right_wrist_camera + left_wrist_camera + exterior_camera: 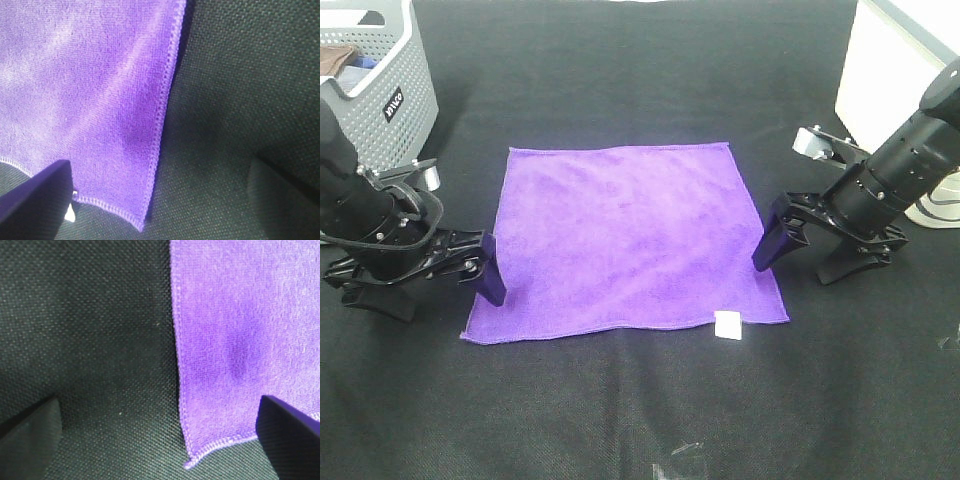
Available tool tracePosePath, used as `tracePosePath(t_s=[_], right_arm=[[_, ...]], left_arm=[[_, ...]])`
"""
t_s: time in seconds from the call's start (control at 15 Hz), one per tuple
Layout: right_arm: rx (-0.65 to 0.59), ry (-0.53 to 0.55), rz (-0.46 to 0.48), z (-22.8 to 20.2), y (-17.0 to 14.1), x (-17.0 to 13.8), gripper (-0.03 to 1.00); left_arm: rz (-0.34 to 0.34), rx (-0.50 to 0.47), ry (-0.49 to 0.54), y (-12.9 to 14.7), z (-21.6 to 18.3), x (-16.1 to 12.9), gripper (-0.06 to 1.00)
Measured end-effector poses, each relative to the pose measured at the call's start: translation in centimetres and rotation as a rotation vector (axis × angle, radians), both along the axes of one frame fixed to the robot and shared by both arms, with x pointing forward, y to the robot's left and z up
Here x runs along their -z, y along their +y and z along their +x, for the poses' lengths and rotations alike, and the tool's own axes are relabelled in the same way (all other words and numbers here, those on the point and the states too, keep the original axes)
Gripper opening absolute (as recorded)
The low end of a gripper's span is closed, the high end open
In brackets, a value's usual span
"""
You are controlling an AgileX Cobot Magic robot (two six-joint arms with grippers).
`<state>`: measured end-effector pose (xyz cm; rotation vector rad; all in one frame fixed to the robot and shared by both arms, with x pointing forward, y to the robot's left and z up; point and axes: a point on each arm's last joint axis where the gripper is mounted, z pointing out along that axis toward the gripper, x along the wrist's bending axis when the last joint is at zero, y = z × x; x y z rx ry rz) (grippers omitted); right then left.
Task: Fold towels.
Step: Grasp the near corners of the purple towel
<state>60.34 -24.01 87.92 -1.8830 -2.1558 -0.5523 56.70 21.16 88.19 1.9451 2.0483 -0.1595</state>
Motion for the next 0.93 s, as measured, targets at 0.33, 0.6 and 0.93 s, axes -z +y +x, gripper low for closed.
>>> tracePosePath(t_s=[0.33,0.6,0.93], right_arm=[[0.005,0.015,-0.001,-0.1,0.3,0.0,0.92],[-0.106,0.002,-0.029,-1.0,4.5,0.1,0.9],[-0.153,-0.008,-0.035,-1.9,8.1,0.1,0.81]], left_arm=[[-0.006,0.019,-0.007,-0.5,0.0,0.0,0.99],[-0.054,0.04,-0.038,-3.7,-0.4,-0.1,0.99],[-0.093,0.023,-0.038,-5.0,-0.7,0.0,0.97]])
